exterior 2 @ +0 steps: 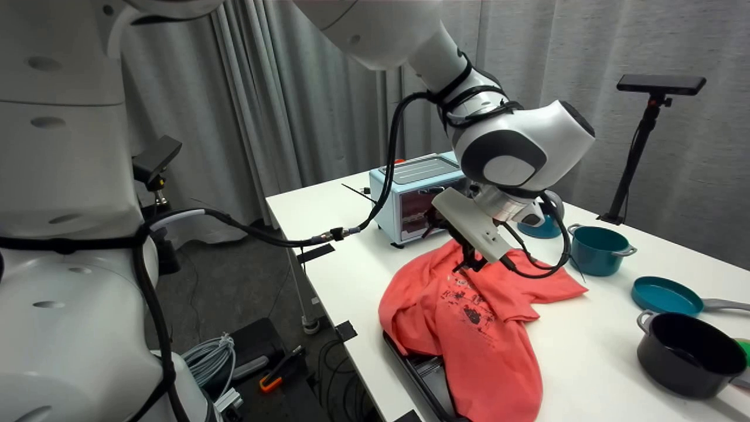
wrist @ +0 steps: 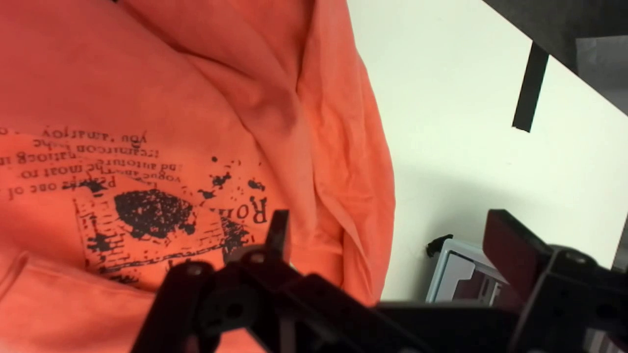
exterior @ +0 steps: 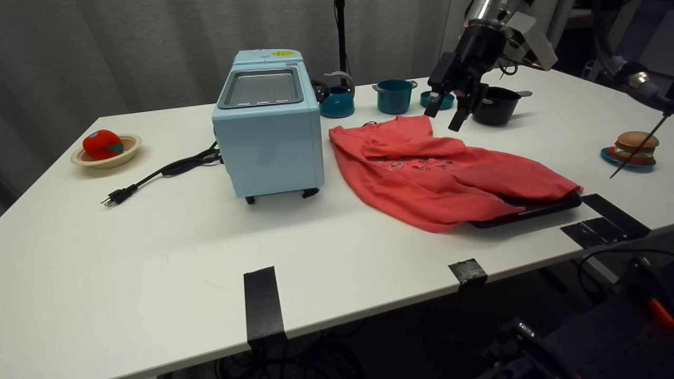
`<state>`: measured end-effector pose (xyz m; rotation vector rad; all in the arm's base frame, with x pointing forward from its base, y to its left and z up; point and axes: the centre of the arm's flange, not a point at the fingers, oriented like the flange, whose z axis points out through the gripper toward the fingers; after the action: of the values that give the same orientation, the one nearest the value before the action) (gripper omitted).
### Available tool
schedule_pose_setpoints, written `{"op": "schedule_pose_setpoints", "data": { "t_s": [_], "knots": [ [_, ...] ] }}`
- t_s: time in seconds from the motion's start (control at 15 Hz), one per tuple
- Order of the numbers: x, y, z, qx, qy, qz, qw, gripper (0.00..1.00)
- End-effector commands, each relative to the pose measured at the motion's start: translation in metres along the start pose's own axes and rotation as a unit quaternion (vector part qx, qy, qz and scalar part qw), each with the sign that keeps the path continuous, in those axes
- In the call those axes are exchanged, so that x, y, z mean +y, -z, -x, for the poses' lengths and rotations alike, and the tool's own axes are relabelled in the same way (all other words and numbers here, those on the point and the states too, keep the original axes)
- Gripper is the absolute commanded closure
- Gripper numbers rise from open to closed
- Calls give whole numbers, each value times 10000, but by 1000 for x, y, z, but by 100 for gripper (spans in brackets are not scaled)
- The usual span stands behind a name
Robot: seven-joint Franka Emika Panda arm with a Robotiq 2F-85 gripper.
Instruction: Fold the shirt
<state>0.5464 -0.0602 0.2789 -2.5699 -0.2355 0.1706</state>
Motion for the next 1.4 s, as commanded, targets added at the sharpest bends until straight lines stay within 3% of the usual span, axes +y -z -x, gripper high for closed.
{"op": "schedule_pose_setpoints", "data": {
  "t_s": [0.0, 0.4, 0.87, 1.0, 1.13, 1.33],
  "knots": [
    [0, 0, 0, 0, 1, 0, 10000, 0],
    [-42, -32, 22, -693, 794, 447, 9934, 0],
    [-54, -78, 61, -1529, 1349, 1219, 9714, 5],
    [-51, -81, 71, -1644, 1447, 1373, 9660, 14],
    [-47, -87, 81, -1753, 1500, 1451, 9621, 4],
    [-38, -97, 90, -1842, 1533, 1417, 9605, 0]
  ]
}}
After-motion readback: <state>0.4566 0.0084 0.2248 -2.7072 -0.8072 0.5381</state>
